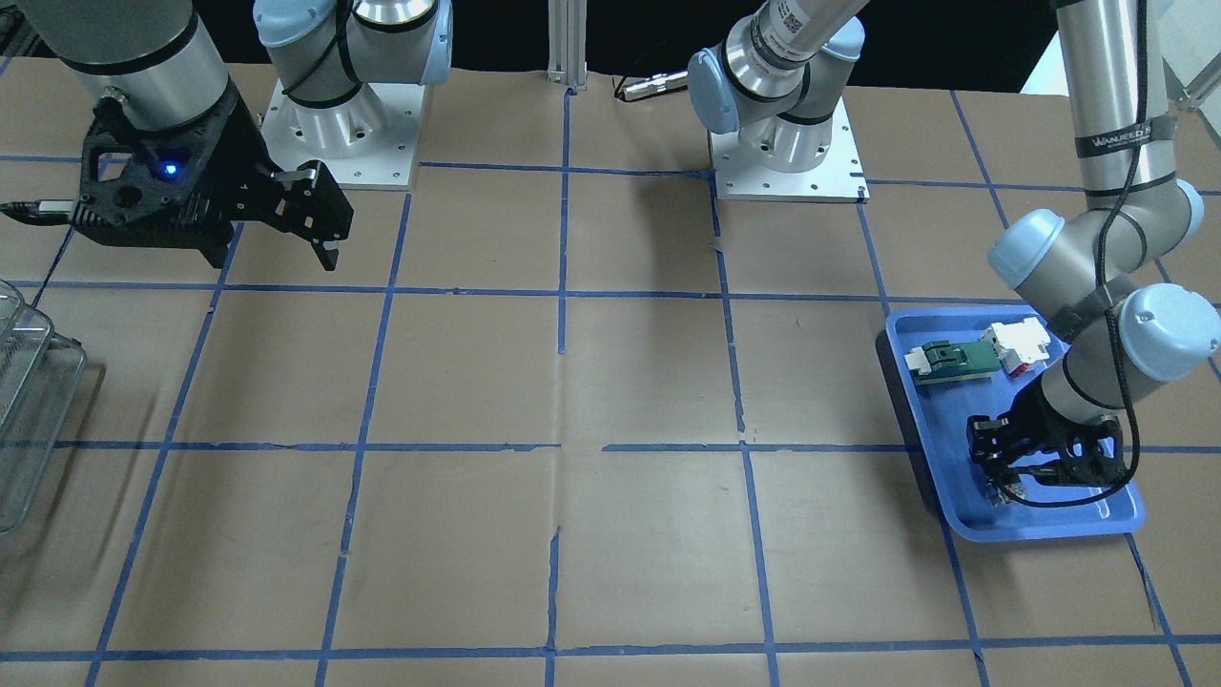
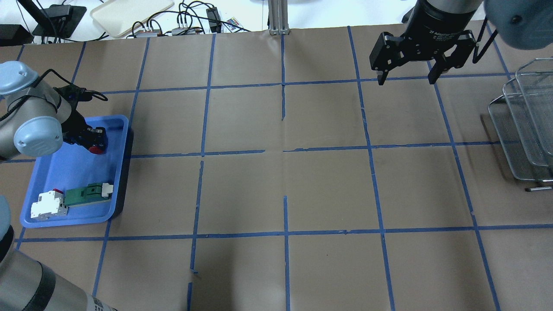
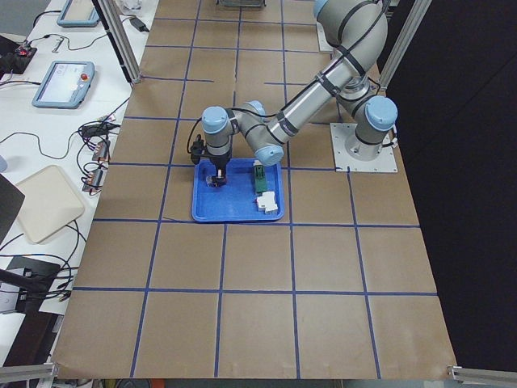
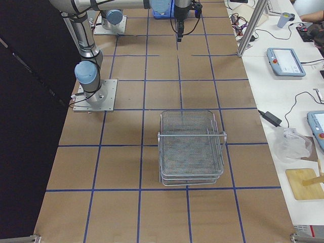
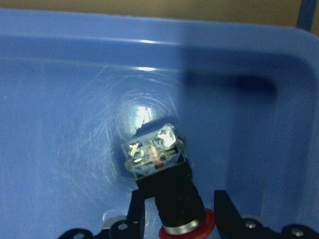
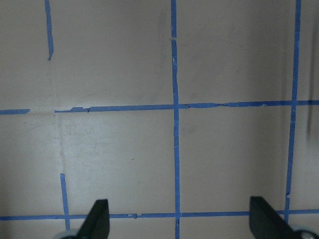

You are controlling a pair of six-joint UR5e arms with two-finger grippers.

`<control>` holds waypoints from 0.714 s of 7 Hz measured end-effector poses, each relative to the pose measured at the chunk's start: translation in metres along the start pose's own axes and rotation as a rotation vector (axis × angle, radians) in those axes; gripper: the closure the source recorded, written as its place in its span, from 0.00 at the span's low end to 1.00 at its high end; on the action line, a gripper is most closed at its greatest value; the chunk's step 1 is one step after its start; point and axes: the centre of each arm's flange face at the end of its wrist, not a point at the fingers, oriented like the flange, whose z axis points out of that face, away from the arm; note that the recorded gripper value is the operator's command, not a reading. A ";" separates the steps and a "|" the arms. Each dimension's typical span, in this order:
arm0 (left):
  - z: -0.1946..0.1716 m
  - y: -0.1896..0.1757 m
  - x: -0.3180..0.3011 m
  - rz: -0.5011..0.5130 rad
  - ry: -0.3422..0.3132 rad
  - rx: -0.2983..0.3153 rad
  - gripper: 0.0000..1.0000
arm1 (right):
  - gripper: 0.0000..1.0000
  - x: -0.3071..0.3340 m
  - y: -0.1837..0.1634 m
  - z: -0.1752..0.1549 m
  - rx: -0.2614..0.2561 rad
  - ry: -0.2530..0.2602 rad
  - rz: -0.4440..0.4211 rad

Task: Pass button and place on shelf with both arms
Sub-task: 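Lift the button with the left gripper and carry it toward the right gripper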

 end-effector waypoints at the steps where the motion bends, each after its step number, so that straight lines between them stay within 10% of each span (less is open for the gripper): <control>1: -0.020 -0.008 0.008 0.114 -0.008 0.014 1.00 | 0.00 0.001 0.000 0.001 -0.002 0.003 0.000; 5: -0.110 -0.031 0.088 0.634 0.004 0.012 1.00 | 0.00 0.000 -0.002 -0.011 0.019 -0.014 0.001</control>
